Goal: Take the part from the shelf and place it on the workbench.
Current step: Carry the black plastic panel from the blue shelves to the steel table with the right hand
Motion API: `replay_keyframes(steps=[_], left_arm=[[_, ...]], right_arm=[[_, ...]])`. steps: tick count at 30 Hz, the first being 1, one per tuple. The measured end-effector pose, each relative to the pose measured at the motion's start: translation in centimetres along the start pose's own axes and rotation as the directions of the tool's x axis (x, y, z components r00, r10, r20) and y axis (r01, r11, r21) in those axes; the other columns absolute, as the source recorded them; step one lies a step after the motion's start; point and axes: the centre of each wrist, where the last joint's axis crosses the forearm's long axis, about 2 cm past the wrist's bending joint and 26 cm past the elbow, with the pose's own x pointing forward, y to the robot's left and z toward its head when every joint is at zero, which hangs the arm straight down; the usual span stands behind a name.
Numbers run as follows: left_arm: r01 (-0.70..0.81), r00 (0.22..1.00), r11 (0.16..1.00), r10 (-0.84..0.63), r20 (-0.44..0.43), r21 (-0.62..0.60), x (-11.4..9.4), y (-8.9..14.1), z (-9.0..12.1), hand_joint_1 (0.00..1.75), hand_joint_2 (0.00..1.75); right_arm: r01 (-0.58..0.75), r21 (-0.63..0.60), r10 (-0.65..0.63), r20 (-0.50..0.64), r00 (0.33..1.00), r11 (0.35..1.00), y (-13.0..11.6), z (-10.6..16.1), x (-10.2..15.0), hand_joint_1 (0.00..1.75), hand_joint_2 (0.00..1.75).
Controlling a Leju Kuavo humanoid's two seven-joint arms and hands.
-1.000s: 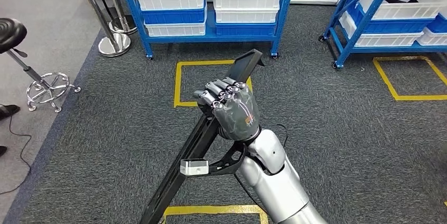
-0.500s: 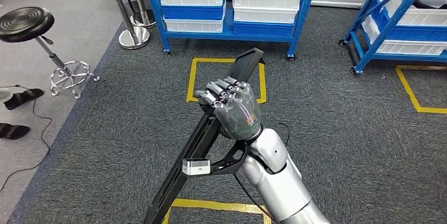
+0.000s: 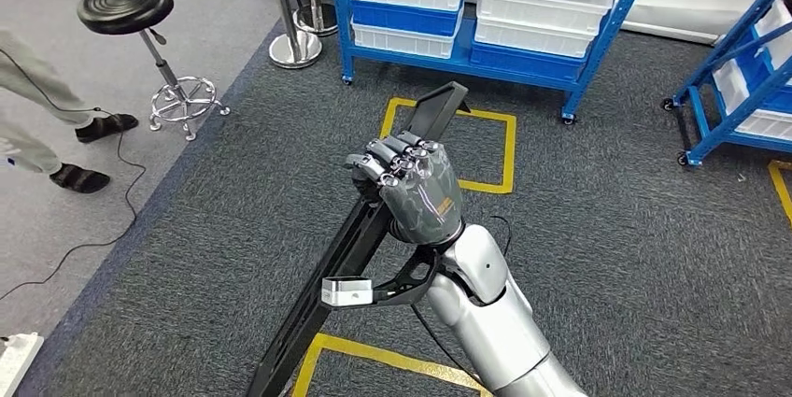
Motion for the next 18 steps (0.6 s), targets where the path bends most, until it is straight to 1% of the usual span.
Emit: replay_keyframes(steps=[5, 9, 18], left_arm=[[-0.006, 1.000, 1.000, 0.006, 0.003, -0.002, 0.17, -0.33, -0.06, 0.00, 1.75], [-0.015, 1.000, 1.000, 0.015, 0.000, -0.002, 0.08, -0.53, -0.04, 0.00, 1.75], [-0.019, 1.000, 1.000, 0.019, -0.005, -0.010, -0.07, -0.78, 0.01, 0.00, 1.75]], right_arm=[[0.081, -0.023, -0.082, -0.047, 0.995, 0.996, 0.10, 0.12, -0.05, 1.75, 1.75], [0.087, -0.005, -0.087, -0.060, 0.994, 0.996, 0.15, 0.53, -0.19, 1.75, 1.75], [0.094, 0.006, -0.093, -0.044, 0.995, 0.996, 0.17, 0.52, -0.14, 1.75, 1.75]])
